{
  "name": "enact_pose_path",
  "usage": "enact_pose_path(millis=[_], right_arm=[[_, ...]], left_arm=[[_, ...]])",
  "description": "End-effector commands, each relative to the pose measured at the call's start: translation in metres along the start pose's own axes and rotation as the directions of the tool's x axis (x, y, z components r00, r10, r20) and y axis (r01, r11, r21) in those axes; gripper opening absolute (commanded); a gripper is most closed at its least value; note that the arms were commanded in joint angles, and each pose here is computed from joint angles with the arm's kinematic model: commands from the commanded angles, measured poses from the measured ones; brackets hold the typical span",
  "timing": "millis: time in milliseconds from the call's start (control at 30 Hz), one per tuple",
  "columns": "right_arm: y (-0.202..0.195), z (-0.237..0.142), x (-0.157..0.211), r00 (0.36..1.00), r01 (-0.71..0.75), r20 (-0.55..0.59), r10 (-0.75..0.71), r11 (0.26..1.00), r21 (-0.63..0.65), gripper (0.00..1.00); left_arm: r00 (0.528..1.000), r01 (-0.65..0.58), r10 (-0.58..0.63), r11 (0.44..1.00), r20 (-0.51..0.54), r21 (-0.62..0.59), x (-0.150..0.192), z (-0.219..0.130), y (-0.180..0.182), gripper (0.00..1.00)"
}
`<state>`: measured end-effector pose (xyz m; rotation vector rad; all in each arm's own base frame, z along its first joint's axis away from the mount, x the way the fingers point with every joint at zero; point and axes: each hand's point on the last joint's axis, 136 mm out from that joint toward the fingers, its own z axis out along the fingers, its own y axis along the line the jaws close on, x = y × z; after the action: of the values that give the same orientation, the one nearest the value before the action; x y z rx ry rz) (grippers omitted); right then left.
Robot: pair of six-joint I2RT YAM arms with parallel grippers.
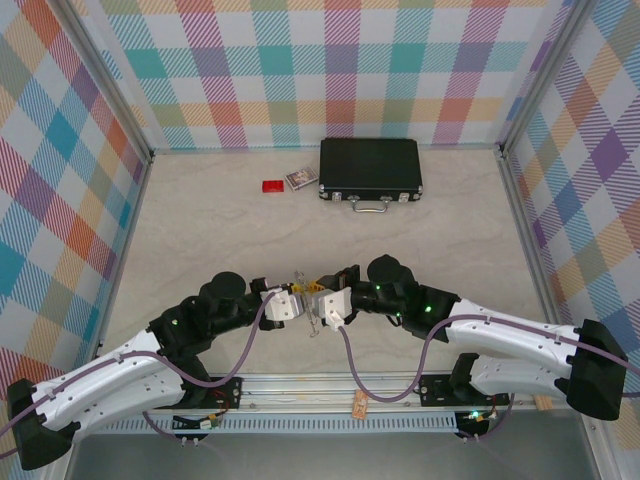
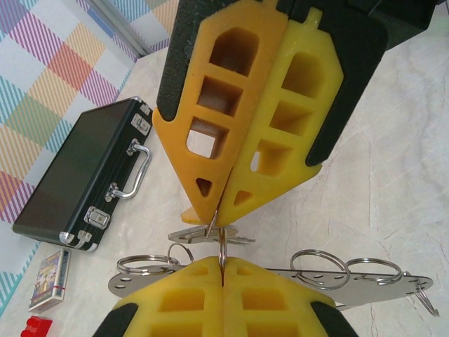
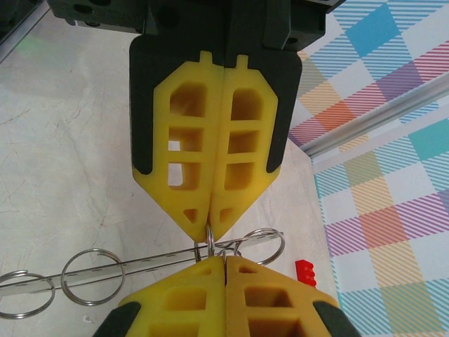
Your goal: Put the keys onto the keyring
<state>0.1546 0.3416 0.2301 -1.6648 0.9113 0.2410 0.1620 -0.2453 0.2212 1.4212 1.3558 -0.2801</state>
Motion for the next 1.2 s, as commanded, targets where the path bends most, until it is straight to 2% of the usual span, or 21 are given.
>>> enact_pose_path(millis=[0, 767, 1167], right_arm=[[-0.0002, 0.0016, -0.0095, 0.999, 0.015, 0.042, -0.015, 1.000, 0.001, 0.00], [-0.0082, -0.0074, -0.0047, 1.000, -0.002, 0.009, 0.002, 0.999, 0.052, 0.00], [-0.0037, -0.0034, -0.0080, 1.000, -0.003, 0.029, 0.003, 1.000, 0.020, 0.00]], left_arm=[[0.998, 0.000, 0.002, 1.000, 0.064, -0.020, -0.0226, -0.0076, 0.0097, 0.00], [0.998, -0.001, 0.004, 0.998, 0.058, -0.055, -0.0184, -0.0115, 0.0130, 0.00], [0.998, 0.004, -0.001, 0.999, 0.064, -0.044, -0.0206, -0.0105, 0.0122, 0.00]])
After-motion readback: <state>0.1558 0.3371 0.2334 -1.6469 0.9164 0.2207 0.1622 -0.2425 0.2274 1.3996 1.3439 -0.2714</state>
